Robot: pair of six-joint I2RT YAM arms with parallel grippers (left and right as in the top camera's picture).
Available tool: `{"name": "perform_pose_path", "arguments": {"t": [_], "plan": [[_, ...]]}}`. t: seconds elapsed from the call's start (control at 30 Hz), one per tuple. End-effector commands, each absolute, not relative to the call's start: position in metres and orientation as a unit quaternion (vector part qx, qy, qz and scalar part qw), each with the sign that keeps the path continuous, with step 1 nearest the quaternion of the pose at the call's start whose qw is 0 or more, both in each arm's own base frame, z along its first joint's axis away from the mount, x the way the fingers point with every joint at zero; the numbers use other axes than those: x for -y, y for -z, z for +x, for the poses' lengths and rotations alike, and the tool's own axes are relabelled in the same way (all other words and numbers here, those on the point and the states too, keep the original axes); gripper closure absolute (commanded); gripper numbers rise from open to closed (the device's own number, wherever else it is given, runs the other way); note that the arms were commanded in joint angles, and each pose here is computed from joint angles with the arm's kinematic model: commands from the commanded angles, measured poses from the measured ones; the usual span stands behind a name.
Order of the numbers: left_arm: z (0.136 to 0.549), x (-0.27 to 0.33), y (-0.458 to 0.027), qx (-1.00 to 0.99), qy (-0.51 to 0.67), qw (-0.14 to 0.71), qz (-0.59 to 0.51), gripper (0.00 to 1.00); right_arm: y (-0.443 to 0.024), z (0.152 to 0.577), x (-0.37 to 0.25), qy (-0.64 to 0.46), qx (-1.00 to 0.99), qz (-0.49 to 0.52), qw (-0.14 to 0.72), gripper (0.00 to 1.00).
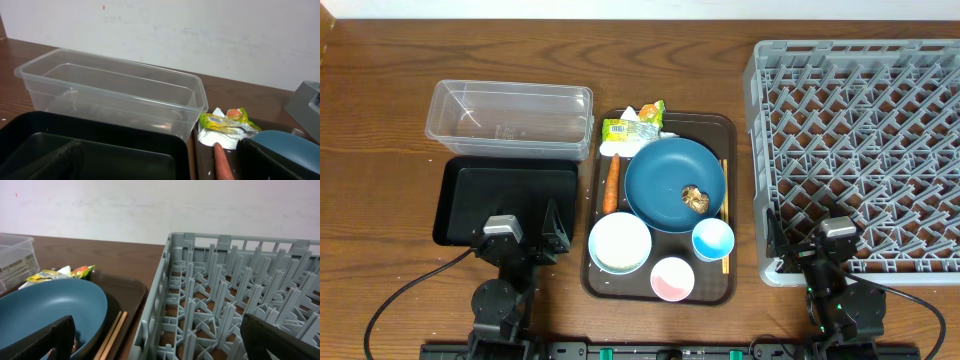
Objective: Sort waste into correct bins and load items into the dishwasher rack
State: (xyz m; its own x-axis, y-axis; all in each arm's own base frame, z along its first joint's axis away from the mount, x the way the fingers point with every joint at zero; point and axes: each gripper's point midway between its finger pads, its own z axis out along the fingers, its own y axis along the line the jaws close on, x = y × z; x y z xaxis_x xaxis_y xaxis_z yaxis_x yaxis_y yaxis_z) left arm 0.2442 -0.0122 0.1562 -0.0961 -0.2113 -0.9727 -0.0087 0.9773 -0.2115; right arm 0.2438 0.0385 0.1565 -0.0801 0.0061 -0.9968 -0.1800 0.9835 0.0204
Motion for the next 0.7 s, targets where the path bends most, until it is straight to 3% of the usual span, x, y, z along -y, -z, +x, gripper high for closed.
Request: {"name": "perform_pose_path", "arguments": {"t": [0.0,0.67], "plan": [[0.244,0.01,-0.14,-0.751,0.065,0.653,-0.075,0.02,-0.155,0.245,-0.034,-0.057,-0.734,-0.056,0.675,0.01],[0.244,0.016,-0.142,-0.75,0.079,0.654,-0.064,0.02,-0.155,0.246,-0.024,-0.036,-0.735,-0.034,0.677,0.01]]}}
